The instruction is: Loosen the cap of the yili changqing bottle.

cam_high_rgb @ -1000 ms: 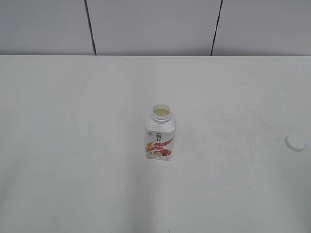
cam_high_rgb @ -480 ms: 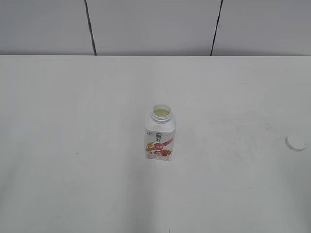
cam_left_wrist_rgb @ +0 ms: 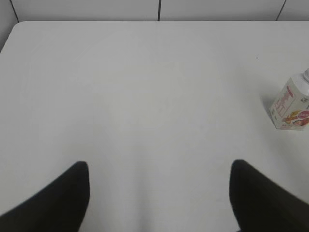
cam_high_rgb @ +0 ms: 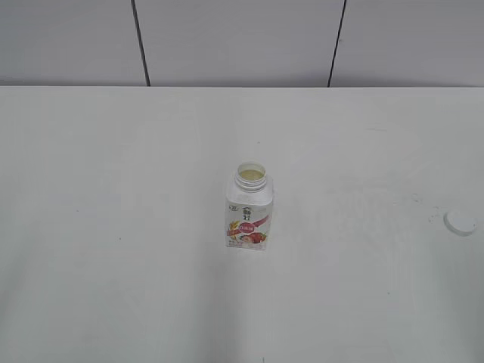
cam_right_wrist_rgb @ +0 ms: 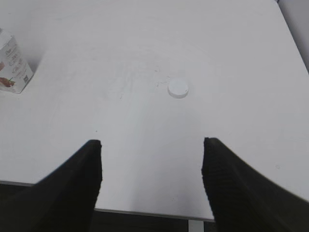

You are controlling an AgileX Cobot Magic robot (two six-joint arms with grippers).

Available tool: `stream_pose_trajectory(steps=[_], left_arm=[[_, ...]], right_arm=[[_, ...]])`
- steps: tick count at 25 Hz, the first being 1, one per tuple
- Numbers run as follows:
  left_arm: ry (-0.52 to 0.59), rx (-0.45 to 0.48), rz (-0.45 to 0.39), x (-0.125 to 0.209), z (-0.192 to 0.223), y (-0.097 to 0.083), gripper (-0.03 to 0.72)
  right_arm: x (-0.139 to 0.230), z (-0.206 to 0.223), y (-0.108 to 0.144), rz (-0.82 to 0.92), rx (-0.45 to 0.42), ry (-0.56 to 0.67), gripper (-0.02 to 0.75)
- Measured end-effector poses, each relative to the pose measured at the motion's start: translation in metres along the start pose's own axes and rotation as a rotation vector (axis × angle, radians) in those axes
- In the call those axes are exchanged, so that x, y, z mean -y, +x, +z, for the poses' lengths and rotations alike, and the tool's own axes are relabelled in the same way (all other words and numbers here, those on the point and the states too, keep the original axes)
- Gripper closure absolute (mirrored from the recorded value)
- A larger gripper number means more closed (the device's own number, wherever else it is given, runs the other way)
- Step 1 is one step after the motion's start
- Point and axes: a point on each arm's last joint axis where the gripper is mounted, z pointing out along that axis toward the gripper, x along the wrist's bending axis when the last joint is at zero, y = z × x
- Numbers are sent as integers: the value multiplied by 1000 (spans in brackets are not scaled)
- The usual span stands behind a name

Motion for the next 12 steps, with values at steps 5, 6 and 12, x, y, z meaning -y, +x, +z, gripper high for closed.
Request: stream_pose_trajectory(steps=[5,6,12], left_arm=[[0,-3,-1,0,0,0,144],[0,-3,-1,0,0,0,144],[0,-6,-3,0,0,0,144]], right_arm=[[0,0,0,4,-7,-2,223],[0,0,0,5,-7,-2,223],[0,0,0,8,-8,-2,223]])
